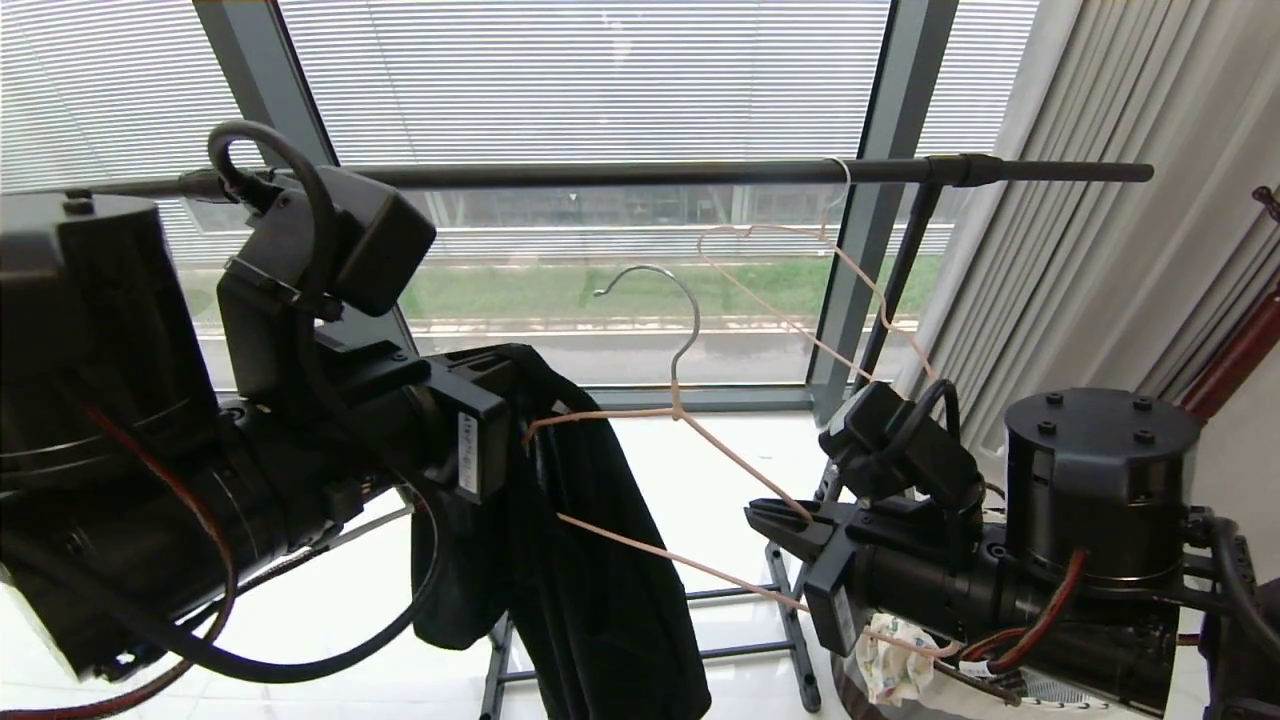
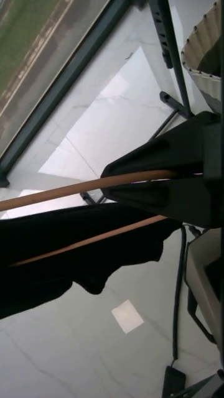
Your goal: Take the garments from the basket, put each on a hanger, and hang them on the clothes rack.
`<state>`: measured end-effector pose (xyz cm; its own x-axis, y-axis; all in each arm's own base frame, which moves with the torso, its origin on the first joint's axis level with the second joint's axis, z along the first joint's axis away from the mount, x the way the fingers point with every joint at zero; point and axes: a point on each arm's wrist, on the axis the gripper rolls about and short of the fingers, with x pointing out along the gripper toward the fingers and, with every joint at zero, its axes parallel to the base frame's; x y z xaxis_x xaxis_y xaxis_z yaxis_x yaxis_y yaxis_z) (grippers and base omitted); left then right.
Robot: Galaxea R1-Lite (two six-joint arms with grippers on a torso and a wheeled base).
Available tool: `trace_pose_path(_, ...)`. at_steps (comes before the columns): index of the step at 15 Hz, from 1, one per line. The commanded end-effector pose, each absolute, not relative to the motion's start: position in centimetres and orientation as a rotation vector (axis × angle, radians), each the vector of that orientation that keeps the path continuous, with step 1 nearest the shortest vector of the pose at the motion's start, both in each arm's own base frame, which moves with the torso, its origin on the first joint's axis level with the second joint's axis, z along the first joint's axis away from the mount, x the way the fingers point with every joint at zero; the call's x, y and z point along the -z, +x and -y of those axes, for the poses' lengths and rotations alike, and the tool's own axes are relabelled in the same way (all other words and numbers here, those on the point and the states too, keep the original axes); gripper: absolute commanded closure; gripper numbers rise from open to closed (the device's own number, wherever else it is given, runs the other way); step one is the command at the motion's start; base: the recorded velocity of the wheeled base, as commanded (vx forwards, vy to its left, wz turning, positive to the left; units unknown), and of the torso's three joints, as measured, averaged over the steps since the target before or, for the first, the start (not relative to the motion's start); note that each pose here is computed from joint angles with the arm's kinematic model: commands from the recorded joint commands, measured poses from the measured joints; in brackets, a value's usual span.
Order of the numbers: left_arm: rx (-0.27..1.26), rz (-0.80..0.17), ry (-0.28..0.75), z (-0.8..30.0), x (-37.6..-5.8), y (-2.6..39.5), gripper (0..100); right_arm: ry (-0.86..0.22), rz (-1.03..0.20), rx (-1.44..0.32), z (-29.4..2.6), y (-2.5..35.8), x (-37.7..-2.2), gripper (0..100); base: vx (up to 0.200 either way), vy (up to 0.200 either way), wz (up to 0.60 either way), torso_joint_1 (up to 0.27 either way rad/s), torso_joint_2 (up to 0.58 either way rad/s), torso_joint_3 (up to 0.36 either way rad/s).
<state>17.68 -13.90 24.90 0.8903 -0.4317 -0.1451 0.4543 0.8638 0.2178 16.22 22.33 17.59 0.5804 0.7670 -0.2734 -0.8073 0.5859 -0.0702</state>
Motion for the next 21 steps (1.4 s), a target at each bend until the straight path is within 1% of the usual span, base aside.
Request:
trace_pose_path(1,0.408,-0.079,0.256,12.0,-25.3,18.2,100,-0.185,-0.203,-0.925,-21.2,15.5,-18.2,100,0.000,0.000,0.00,0.000,0.00,0.000)
trace_pose_path(3,0.423,-0.069,0.279,11.5,-25.4,18.4,100,-0.182,-0.195,-0.925,-19.8,14.5,-18.3,100,0.000,0.000,0.00,0.000,0.00,0.000)
trace_pose_path(5,0.443,-0.068,0.282,11.6,-25.3,18.4,100,-0.161,-0.156,-0.931,-19.0,13.9,-19.4,100,0.000,0.000,0.00,0.000,0.00,0.000)
trace_pose_path(7,0.478,-0.071,0.293,11.7,-25.1,18.5,100,-0.147,-0.131,-0.947,-18.7,13.6,-20.0,100,0.000,0.000,0.00,0.000,0.00,0.000)
trace_pose_path(8,0.495,-0.067,0.319,11.8,-25.0,18.6,100,-0.145,-0.126,-0.954,-18.6,13.4,-20.1,100,0.000,0.000,0.00,0.000,0.00,0.000)
trace_pose_path(9,0.494,-0.067,0.320,11.8,-25.0,18.6,100,-0.145,-0.126,-0.954,-18.5,13.3,-20.1,100,0.000,0.000,0.00,0.000,0.00,0.000)
trace_pose_path(10,0.492,-0.059,0.349,11.3,-25.1,19.0,100,-0.151,-0.139,-0.950,-18.0,13.1,-19.7,100,0.000,0.000,0.00,0.000,0.00,0.000)
trace_pose_path(13,0.495,-0.042,0.344,10.7,-25.4,18.7,100,-0.145,-0.138,-0.963,-17.7,12.9,-19.7,100,0.000,0.000,0.00,0.000,0.00,0.000)
trace_pose_path(15,0.505,-0.035,0.346,10.8,-25.5,18.6,100,-0.137,-0.134,-1.021,-17.6,12.6,-19.8,100,0.000,0.000,0.00,0.000,0.00,0.000)
trace_pose_path(18,0.603,-0.015,0.398,11.3,-25.3,18.5,100,-0.137,-0.147,-1.086,-17.7,12.5,-19.5,100,0.000,0.000,0.00,0.000,0.00,0.000)
trace_pose_path(21,0.711,0.004,0.396,12.4,-25.3,17.8,100,-0.148,-0.189,-1.107,-18.0,12.6,-18.4,100,0.000,0.000,0.00,0.000,0.00,0.000)
